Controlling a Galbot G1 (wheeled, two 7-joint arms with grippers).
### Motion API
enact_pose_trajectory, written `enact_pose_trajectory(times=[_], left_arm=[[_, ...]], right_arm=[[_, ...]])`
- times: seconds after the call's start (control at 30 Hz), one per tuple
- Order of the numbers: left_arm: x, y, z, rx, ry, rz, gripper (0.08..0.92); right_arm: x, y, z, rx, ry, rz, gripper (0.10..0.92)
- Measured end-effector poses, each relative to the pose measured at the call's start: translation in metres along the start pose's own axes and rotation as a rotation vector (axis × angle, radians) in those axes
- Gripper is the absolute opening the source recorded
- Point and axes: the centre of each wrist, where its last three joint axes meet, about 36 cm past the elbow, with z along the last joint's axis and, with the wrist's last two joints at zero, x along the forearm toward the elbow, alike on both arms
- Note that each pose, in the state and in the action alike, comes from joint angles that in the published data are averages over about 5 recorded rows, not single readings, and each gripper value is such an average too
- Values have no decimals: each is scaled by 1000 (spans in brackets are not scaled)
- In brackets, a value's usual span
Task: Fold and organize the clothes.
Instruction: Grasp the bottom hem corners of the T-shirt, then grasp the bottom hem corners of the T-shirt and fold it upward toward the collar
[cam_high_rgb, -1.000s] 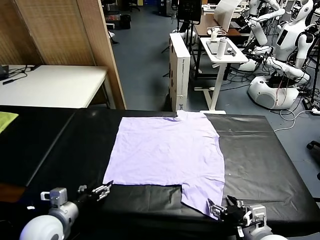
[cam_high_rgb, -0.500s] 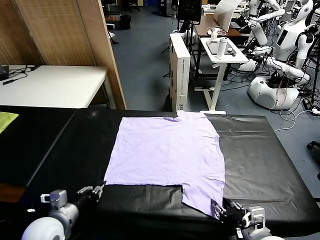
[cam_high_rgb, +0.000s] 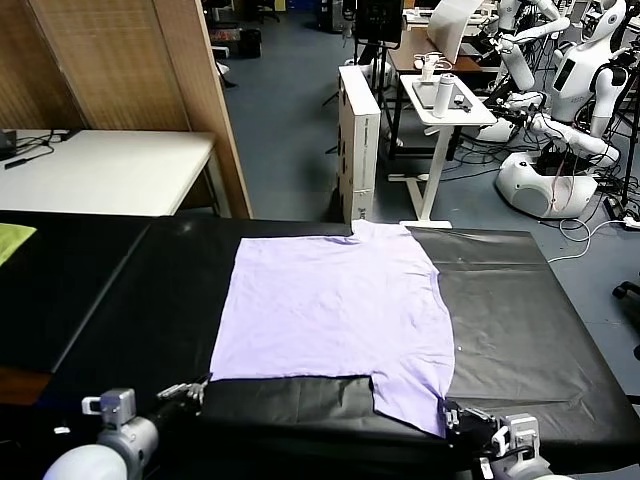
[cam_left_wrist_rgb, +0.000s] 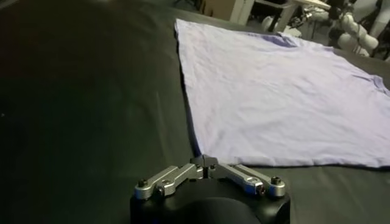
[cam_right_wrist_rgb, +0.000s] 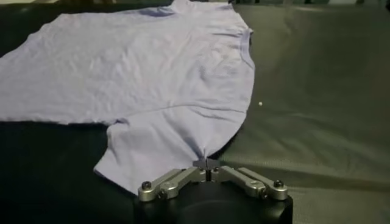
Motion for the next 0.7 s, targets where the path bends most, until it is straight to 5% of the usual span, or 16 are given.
enact_pose_trajectory(times=[0.33, 0.7], left_arm=[[34, -6, 12, -4, 3, -15, 157], [30, -6, 9, 29, -73, -20, 157]], right_arm=[[21, 10, 4, -16, 22, -9, 140], [-1, 1, -13, -71, -42, -92, 140]])
